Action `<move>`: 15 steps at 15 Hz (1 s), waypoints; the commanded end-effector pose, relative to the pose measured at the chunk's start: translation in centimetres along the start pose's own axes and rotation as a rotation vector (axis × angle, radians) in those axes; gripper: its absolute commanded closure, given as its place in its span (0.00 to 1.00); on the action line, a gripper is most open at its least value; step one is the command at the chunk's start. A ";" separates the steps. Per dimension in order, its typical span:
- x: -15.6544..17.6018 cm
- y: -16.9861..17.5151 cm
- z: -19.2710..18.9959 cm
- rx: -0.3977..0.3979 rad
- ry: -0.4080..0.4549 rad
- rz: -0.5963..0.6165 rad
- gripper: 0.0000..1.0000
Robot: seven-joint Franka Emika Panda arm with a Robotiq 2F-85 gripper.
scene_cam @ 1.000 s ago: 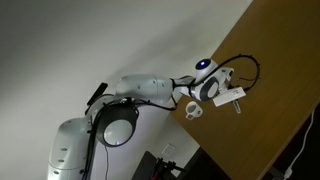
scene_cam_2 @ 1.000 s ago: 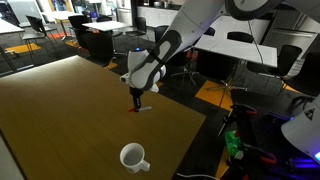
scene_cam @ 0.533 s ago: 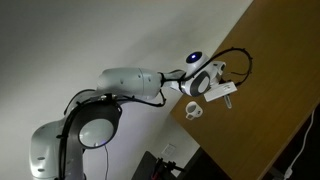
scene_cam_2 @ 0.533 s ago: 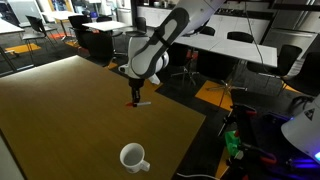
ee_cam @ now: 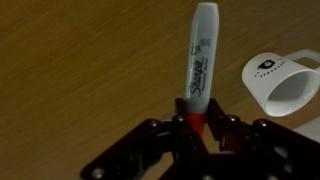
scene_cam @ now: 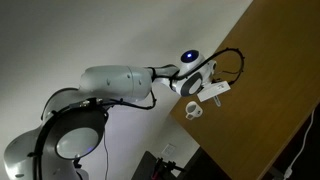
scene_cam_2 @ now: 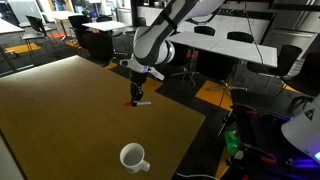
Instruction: Put the marker inside the mug cup
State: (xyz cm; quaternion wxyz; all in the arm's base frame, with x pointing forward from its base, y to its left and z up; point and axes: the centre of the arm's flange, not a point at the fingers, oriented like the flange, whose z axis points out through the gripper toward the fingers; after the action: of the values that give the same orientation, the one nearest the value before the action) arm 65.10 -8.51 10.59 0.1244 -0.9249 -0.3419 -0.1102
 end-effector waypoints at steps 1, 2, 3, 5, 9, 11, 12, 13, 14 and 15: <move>-1.1 -2.2 -2.1 0.050 -0.048 0.055 0.94; -1.1 -2.6 -2.2 0.070 -0.059 0.091 0.94; -1.2 -2.8 -2.4 0.080 -0.060 0.122 0.94; -0.9 -3.2 -2.6 0.104 -0.075 0.203 0.94; 0.6 -4.7 -2.9 0.094 -0.132 0.353 0.94; 0.1 -3.0 -1.5 0.089 -0.096 0.290 0.74; 0.2 -3.2 -1.3 0.090 -0.098 0.286 0.74; 0.2 -3.2 -1.2 0.092 -0.099 0.283 0.74; 0.0 -3.1 -1.1 0.092 -0.100 0.284 0.74; -0.3 -2.9 -1.1 0.091 -0.102 0.288 0.94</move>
State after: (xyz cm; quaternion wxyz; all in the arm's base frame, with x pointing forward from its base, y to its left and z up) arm 62.82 -6.93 12.01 0.1631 -0.9622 -0.2163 -0.0286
